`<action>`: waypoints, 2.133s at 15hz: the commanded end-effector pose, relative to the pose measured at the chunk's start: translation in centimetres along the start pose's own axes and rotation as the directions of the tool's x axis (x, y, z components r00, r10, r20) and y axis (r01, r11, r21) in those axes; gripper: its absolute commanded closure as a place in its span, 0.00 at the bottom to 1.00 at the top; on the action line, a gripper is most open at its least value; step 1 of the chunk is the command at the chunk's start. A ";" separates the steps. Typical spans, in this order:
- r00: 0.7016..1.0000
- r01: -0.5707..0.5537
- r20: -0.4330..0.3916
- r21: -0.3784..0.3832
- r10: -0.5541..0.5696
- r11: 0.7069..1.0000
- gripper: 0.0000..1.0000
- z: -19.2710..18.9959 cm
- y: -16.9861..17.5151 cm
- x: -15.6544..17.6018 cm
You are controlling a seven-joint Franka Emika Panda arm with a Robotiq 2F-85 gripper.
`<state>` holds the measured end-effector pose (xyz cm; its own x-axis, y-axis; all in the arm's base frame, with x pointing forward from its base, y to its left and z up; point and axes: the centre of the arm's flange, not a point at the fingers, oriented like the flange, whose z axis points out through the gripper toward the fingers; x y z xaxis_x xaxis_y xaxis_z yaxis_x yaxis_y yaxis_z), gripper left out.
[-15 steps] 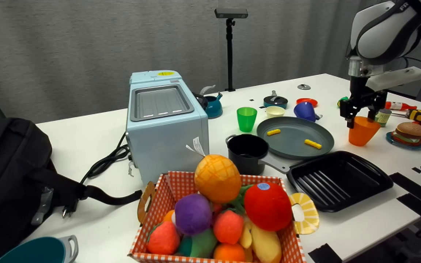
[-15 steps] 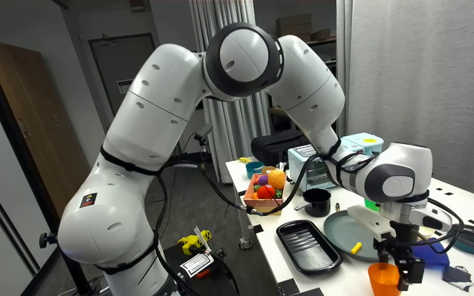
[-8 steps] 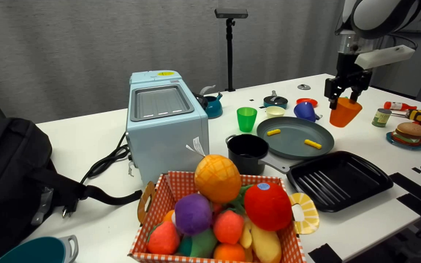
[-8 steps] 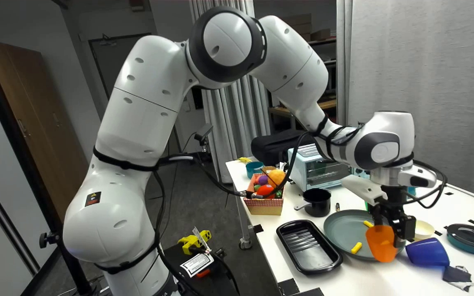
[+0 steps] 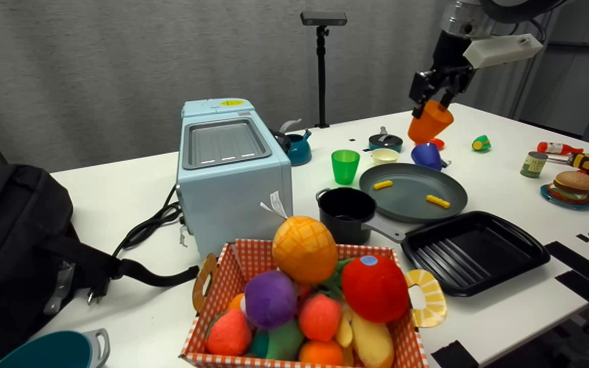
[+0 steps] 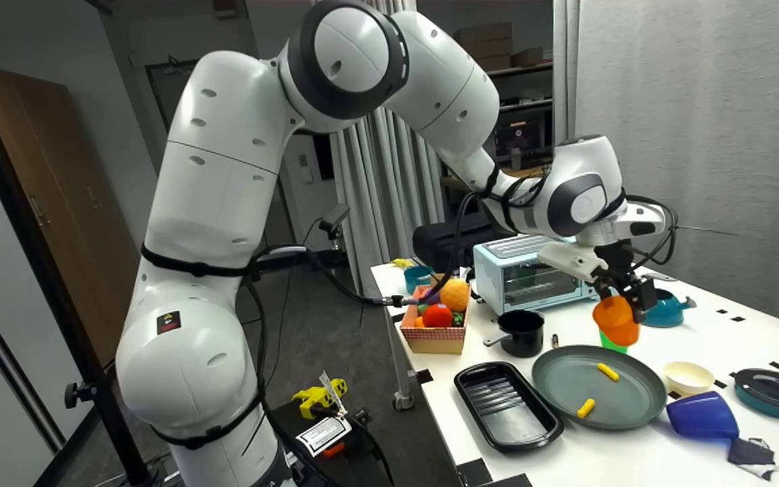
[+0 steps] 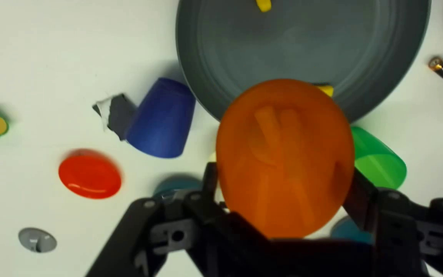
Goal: Pick up the blue and orange cups from the table and pour their contents on the grey plate.
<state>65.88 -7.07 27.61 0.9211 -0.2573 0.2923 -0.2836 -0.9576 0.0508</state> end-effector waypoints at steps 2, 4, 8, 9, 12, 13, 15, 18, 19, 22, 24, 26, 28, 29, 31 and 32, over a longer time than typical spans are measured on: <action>0.965 0.079 -0.252 -0.007 -0.078 0.997 0.49 -2.1 -2.7 -0.4; 0.926 0.116 -0.362 -0.002 -0.109 0.993 0.49 -2.7 -3.2 -1.0; 0.811 0.161 -0.572 0.019 -0.122 0.987 0.49 -4.0 -2.6 -2.6; 0.777 0.165 -0.620 0.026 -0.113 0.986 0.49 -4.5 -2.2 -3.0; 0.675 0.162 -0.735 0.068 -0.060 0.984 0.49 -6.0 -1.2 -4.3; 0.648 0.158 -0.760 0.086 -0.038 0.984 0.49 -6.2 -0.9 -4.8; 0.598 0.157 -0.802 0.114 -0.002 0.981 0.49 -6.5 -0.6 -5.9; 0.527 0.157 -0.848 0.153 0.048 0.976 0.49 -6.8 -0.9 -7.2; 0.507 0.163 -0.860 0.169 0.065 0.972 0.49 -7.0 -1.0 -7.5; 0.442 0.186 -0.891 0.201 0.101 0.962 0.49 -7.7 -1.4 -7.9; 0.401 0.197 -0.909 0.212 0.119 0.957 0.49 -8.3 -1.4 -7.8; 0.367 0.202 -0.920 0.222 0.136 0.954 0.49 -8.7 -1.3 -7.7; 0.339 0.205 -0.929 0.228 0.149 0.952 0.49 -9.2 -1.0 -7.7; 0.325 0.207 -0.933 0.231 0.156 0.951 0.49 -9.4 -0.9 -7.6; 0.298 0.210 -0.940 0.235 0.167 0.949 0.49 -10.0 -0.8 -6.9; 0.287 0.209 -0.943 0.234 0.169 0.949 0.49 -10.6 -0.7 -6.4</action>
<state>57.76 -2.76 34.82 0.0323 -0.1200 0.9922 -0.0318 -0.9924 -0.1190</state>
